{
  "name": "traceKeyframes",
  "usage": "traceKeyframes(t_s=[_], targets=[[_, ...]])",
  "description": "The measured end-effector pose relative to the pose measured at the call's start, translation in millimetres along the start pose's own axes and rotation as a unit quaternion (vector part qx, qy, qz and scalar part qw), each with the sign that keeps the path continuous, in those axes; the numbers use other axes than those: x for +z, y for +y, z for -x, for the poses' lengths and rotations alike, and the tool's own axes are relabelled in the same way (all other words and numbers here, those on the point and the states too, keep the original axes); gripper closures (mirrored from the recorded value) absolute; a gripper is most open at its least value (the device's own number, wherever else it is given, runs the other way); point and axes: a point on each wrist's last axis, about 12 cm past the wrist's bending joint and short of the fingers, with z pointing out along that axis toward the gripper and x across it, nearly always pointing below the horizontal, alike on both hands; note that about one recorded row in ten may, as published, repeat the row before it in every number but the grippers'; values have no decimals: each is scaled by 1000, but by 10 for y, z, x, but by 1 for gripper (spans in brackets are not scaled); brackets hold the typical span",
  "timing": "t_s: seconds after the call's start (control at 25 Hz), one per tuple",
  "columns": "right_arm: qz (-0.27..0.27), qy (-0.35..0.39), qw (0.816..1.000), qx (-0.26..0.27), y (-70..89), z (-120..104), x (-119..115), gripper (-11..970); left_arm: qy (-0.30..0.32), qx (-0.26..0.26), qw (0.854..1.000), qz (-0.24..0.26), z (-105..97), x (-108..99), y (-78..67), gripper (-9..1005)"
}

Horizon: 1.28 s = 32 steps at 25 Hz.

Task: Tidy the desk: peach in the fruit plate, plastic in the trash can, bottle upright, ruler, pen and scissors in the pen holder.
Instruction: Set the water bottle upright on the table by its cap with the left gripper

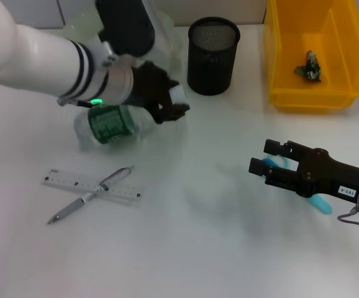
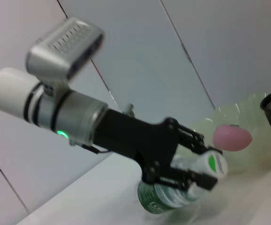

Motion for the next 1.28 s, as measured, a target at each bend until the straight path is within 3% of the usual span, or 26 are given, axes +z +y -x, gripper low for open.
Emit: traceKeyframes(t_s=[0.4,0.92,1.28], targets=[[2,-1,1000,0,-2,13,20,174,-82,-68,994,30,-16,-370,94,542],[4,-1,1000,2,4,8,39,174,-143,-137,979,46,-127,-555,178,549],[8,-1,1000,-2,0,32,64,174,-152,-154,975,55,-241,-595,185,550]])
